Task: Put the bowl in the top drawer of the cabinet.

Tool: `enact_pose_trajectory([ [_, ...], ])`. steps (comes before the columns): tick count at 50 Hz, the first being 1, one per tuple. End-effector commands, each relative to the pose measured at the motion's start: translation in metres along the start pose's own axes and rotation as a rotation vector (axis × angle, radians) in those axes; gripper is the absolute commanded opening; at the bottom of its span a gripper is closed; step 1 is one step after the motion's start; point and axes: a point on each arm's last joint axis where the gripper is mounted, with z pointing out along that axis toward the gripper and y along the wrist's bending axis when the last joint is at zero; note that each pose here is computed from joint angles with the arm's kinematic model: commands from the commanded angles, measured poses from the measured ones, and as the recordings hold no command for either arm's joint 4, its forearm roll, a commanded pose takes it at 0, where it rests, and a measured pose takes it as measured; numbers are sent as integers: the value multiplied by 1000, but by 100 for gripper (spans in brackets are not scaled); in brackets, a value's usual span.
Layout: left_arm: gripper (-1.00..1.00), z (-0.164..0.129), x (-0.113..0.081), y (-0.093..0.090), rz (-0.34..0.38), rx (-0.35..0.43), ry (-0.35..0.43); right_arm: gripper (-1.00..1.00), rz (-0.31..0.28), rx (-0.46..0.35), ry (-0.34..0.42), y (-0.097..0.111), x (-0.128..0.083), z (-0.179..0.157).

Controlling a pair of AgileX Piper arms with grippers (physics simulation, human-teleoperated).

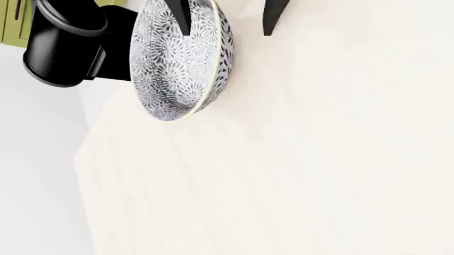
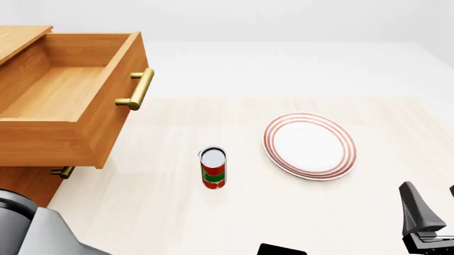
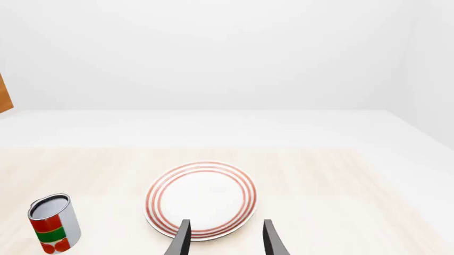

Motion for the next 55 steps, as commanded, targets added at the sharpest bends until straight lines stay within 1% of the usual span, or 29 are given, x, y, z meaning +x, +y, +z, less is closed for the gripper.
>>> enact_pose_trajectory([
  [1,-100,4,0,0,-11,1,1,100,0,0,0,0,0,0],
  [4,-100,2,1,-2,-7,8,1,100,0,0,0,0,0,0],
  [13,-100,-1,-1,-1,-11,3,-1,100,0,0,0,0,0,0],
  [25,-100,-14,-11,-4,-4,4,-19,100,0,0,0,0,0,0],
  [36,-100,-28,-30,-5,5,-4,-56,100,0,0,0,0,0,0],
  [48,-100,-39,-44,-4,14,-12,-84,100,0,0,0,0,0,0],
  [50,-100,-41,-50,-1,13,-22,-96,100,0,0,0,0,0,0],
  [51,-100,-41,-50,-1,13,-22,-96,100,0,0,0,0,0,0],
  [53,-100,-43,-60,6,7,-41,-115,100,0,0,0,0,0,0],
  [55,-100,-44,-63,8,3,-48,-120,100,0,0,0,0,0,0],
])
